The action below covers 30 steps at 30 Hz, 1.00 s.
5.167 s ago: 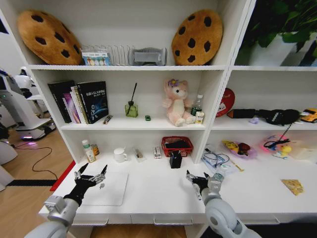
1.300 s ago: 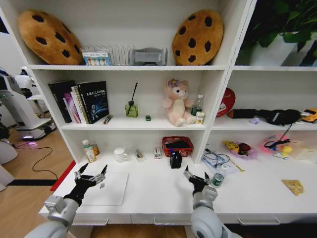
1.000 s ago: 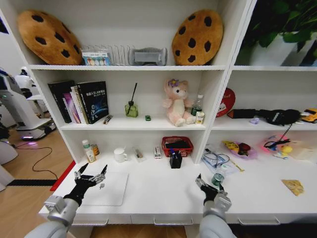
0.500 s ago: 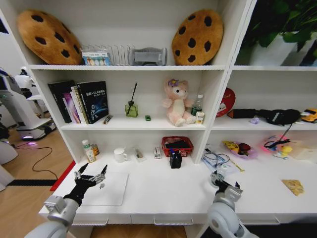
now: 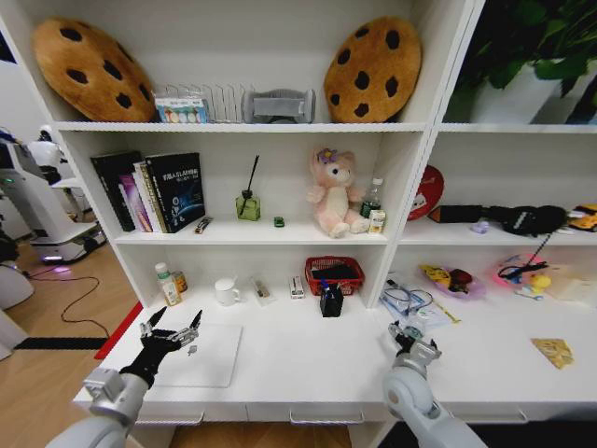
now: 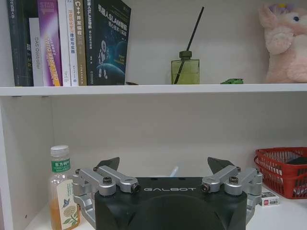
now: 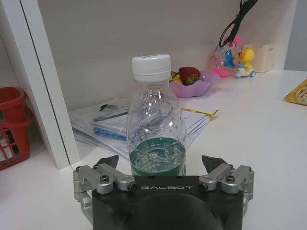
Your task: Organize the objects on the table.
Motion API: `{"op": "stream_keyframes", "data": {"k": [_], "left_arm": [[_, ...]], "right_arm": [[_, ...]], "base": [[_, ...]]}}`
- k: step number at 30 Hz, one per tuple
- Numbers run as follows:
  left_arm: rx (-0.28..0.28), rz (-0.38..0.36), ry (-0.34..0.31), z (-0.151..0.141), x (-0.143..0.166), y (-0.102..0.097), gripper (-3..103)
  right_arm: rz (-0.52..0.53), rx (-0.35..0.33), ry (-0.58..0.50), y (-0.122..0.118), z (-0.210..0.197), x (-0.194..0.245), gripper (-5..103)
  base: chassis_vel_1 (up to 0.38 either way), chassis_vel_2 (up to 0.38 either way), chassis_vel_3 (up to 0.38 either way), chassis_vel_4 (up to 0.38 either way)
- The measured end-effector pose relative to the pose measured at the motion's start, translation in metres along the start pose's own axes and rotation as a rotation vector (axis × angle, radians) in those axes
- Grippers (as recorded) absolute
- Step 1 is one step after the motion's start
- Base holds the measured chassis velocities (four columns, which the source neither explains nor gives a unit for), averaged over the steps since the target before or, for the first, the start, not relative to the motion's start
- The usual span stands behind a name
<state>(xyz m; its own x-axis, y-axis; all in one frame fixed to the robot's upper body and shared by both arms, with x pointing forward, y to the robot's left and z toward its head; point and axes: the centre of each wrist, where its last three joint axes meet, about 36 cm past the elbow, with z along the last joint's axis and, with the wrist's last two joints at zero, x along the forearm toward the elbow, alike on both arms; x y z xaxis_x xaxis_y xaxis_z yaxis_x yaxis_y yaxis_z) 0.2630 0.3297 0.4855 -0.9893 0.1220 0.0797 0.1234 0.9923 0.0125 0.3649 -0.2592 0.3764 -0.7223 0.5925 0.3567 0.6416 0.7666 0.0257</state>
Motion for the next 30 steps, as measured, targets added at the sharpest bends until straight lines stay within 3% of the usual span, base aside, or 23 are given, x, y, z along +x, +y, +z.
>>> {"op": "stream_keyframes", "data": {"k": [6,10,11,13,14,16,20,23,25,26,28,30], "left_arm": [[0.0,0.0,0.0,0.0,0.0,0.0,100],[0.0,0.0,0.0,0.0,0.0,0.0,100],[0.0,0.0,0.0,0.0,0.0,0.0,100],[0.0,0.0,0.0,0.0,0.0,0.0,100],[0.0,0.0,0.0,0.0,0.0,0.0,100],[0.0,0.0,0.0,0.0,0.0,0.0,100],[0.0,0.0,0.0,0.0,0.0,0.0,100],[0.0,0.0,0.0,0.0,0.0,0.0,100],[0.0,0.0,0.0,0.0,0.0,0.0,100],[0.0,0.0,0.0,0.0,0.0,0.0,100],[0.0,0.0,0.0,0.0,0.0,0.0,100],[0.0,0.0,0.0,0.0,0.0,0.0,100]], "right_arm": [[-0.013,0.03,-0.042,-0.002,0.001,0.001,73],[-0.015,0.041,-0.066,-0.007,0.001,0.002,68],[-0.024,0.042,-0.078,-0.009,-0.001,0.006,57],[-0.063,0.045,-0.108,-0.017,-0.007,0.016,46],[-0.063,0.045,-0.108,-0.017,-0.007,0.016,46],[-0.142,0.058,-0.16,-0.029,-0.02,0.031,37],[-0.239,0.083,-0.221,-0.043,-0.055,0.05,31],[-0.257,0.051,-0.162,-0.049,-0.087,0.063,25],[-0.212,-0.051,0.008,-0.046,-0.123,0.09,23],[-0.212,-0.051,0.008,-0.046,-0.123,0.09,23],[-0.171,-0.126,0.155,-0.043,-0.161,0.124,23],[-0.156,-0.134,0.222,-0.044,-0.167,0.131,23]], "base": [[0.0,0.0,0.0,0.0],[0.0,0.0,0.0,0.0],[0.0,0.0,0.0,0.0],[0.0,0.0,0.0,0.0],[0.0,0.0,0.0,0.0],[0.0,0.0,0.0,0.0],[0.0,0.0,0.0,0.0],[0.0,0.0,0.0,0.0],[0.0,0.0,0.0,0.0],[0.0,0.0,0.0,0.0],[0.0,0.0,0.0,0.0],[0.0,0.0,0.0,0.0]]}}
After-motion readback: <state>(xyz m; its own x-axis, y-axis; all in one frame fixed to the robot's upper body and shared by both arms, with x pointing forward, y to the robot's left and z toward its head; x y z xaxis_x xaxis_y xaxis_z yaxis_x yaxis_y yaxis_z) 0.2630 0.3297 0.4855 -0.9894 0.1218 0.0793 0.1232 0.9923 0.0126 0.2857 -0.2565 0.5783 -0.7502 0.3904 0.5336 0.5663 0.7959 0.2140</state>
